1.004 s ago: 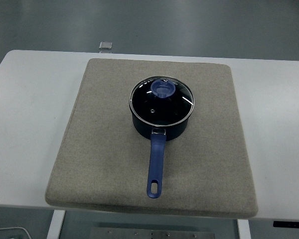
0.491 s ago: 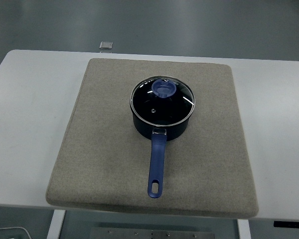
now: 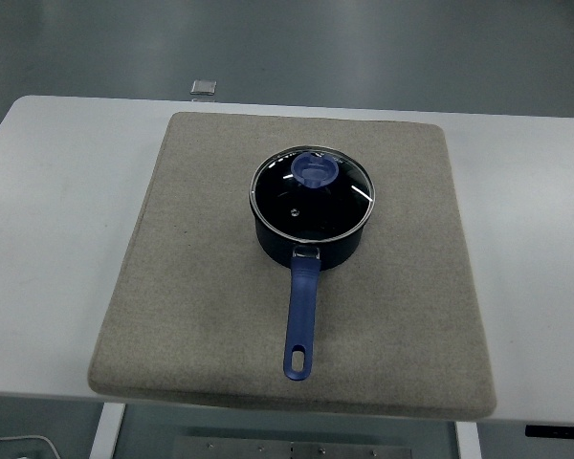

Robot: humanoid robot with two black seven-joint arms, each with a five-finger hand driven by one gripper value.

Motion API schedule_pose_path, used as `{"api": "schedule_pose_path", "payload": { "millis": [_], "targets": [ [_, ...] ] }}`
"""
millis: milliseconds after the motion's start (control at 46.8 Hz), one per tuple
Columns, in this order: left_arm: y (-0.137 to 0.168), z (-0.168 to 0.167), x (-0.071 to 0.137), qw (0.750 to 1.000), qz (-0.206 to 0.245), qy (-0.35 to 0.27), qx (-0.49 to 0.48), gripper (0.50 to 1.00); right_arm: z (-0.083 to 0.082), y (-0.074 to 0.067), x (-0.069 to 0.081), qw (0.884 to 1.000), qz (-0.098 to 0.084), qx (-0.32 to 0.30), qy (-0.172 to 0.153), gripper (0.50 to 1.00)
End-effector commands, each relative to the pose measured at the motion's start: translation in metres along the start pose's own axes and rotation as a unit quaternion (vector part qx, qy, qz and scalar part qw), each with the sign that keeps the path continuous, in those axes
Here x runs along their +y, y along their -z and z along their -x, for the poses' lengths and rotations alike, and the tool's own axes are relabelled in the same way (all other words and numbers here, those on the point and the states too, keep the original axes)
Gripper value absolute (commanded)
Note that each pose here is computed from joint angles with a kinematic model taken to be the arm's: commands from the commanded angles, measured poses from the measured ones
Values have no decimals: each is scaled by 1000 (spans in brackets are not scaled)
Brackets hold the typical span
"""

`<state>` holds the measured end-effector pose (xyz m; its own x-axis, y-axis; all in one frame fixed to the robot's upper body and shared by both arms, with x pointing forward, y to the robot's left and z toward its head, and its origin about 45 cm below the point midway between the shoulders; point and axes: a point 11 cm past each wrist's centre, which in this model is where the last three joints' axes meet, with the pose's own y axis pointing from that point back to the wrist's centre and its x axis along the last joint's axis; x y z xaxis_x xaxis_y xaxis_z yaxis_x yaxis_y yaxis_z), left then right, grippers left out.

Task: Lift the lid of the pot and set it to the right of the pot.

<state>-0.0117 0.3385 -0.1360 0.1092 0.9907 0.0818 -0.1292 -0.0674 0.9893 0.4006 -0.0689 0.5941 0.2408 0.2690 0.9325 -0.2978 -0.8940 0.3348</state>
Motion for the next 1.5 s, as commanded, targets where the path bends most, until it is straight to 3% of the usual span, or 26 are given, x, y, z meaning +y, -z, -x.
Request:
{"api": "schedule_pose_path", "payload": {
  "millis": [0,278,556,748,1218,1474],
  "targets": [
    [1,0,0,1000,-1,0,0,1000,17,-7,-10,1000,1,-6,18,874],
    [1,0,0,1000,-1,0,0,1000,61,-23,-43,1000,-6,1,27,872],
    [0,0,0,1000,0,0,0,1000,102,-43,-52,999,4,-5,40,870],
    [1,0,0,1000,-1,0,0,1000,126,-47,-64,998,1,-7,58,870],
    [0,-1,0,1000,1,-1,0,1000,179,-59,-78,998,1,3,66,868],
    [0,0,0,1000,0,0,0,1000,189,-59,-82,997,-1,9,71,866]
  ]
}}
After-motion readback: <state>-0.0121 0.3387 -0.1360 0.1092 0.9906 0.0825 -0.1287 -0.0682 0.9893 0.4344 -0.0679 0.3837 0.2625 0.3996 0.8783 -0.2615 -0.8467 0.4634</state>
